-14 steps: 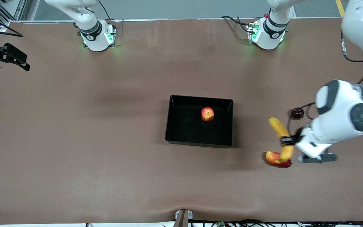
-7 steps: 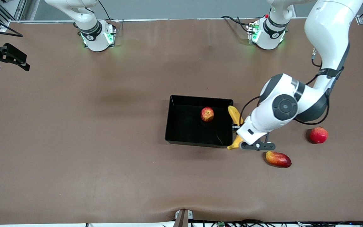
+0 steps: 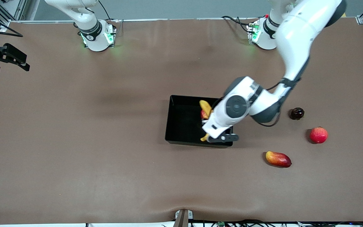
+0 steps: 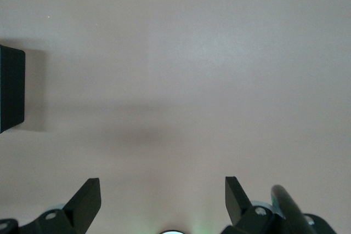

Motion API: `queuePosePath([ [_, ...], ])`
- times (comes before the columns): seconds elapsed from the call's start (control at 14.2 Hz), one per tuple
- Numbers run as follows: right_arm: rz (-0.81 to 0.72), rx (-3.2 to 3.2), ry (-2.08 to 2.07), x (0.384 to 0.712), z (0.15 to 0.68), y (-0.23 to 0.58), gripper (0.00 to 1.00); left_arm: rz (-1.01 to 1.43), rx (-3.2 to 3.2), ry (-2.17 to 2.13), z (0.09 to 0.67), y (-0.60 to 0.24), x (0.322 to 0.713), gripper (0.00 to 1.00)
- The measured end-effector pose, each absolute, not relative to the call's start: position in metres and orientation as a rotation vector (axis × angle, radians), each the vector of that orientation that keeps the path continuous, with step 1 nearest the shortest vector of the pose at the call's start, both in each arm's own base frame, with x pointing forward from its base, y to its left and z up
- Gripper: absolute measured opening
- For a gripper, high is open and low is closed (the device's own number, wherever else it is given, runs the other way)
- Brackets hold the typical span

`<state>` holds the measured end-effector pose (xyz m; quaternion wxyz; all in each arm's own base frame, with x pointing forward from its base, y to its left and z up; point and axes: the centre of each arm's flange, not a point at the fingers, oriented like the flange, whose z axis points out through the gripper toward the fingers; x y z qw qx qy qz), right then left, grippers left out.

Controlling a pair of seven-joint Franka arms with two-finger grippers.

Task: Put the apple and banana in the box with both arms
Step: 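Lift the banana and carry it over the tray with the left gripper, then lower the banana into the tray and open the left gripper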

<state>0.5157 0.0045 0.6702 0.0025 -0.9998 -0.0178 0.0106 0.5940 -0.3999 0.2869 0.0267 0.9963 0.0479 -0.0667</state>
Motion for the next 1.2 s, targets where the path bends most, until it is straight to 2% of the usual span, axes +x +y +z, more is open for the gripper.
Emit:
queuePosePath([
  [0.42,0.033,-3.136,-0.055,0.516,0.67,0.004,1.0,-0.151,3.156,0.053,0.266,-0.477,0.542,0.36],
  [0.99,0.035,-3.135,-0.055,0.516,0.67,0.004,1.0,-0.141,3.117,0.071,0.222,-0.476,0.55,0.36],
  [1.06,0.035,-3.135,-0.055,0.516,0.67,0.004,1.0,-0.131,3.117,0.07,0.223,-0.476,0.551,0.41],
  [1.2,0.038,-3.135,-0.042,0.516,0.669,0.001,1.0,-0.052,3.11,0.074,0.246,-0.472,0.565,0.63],
])
